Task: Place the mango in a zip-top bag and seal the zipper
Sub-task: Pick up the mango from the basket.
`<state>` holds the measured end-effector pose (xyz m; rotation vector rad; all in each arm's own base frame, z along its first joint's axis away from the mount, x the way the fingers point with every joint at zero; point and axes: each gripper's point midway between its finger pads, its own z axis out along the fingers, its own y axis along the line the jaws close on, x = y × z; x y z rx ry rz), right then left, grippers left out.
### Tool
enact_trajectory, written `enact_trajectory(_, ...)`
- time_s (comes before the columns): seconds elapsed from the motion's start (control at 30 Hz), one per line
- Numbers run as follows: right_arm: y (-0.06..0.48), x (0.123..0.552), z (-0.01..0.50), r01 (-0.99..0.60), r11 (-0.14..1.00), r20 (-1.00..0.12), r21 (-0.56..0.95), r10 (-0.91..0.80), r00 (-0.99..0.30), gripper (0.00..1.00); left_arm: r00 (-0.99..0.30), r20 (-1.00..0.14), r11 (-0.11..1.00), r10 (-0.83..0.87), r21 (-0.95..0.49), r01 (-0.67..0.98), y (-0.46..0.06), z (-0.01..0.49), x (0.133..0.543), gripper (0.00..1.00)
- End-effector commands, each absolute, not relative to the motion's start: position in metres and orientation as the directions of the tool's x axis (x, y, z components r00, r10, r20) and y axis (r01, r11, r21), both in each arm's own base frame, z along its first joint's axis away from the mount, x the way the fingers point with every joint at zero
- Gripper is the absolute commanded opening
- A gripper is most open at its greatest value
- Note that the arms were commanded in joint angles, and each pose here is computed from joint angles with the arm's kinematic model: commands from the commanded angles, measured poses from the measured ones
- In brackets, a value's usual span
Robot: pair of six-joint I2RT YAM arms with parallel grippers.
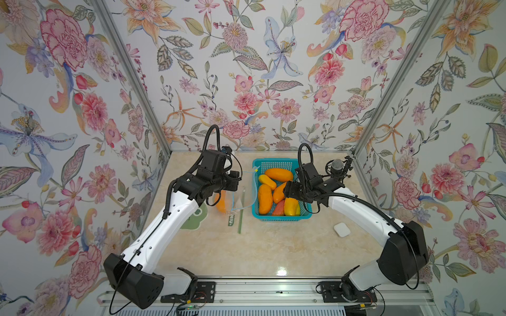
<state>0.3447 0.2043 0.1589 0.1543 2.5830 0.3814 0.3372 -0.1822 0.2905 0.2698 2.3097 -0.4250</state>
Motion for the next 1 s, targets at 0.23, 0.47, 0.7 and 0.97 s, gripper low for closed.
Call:
enact_trajectory(0.23, 0.192, 0.342, 0.098, 0.104, 0.968, -0.364, 0.228, 0.184, -0.913, 0.77, -0.692, -0.719, 0.919, 0.064, -0.228, 0.321, -0.182, 0.288, 0.339, 0.0)
enact_trajectory(0.47, 0.194, 0.346, 0.084, 0.117, 0.965, -0.336, 0.233, 0.193, -0.922, 0.71, -0.692, -0.719, 0.921, 0.06, -0.228, 0.317, -0.181, 0.289, 0.338, 0.0)
enact_trajectory(0.7, 0.196, 0.346, 0.089, 0.108, 0.957, -0.341, 0.269, 0.199, -0.919, 0.53, -0.692, -0.719, 0.923, 0.059, -0.225, 0.313, -0.18, 0.288, 0.338, 0.0)
enact_trajectory(0.97, 0.203, 0.348, 0.128, 0.062, 0.945, -0.42, 0.32, 0.201, -0.885, 0.47, -0.696, -0.715, 0.922, 0.061, -0.226, 0.313, -0.181, 0.284, 0.339, 0.0)
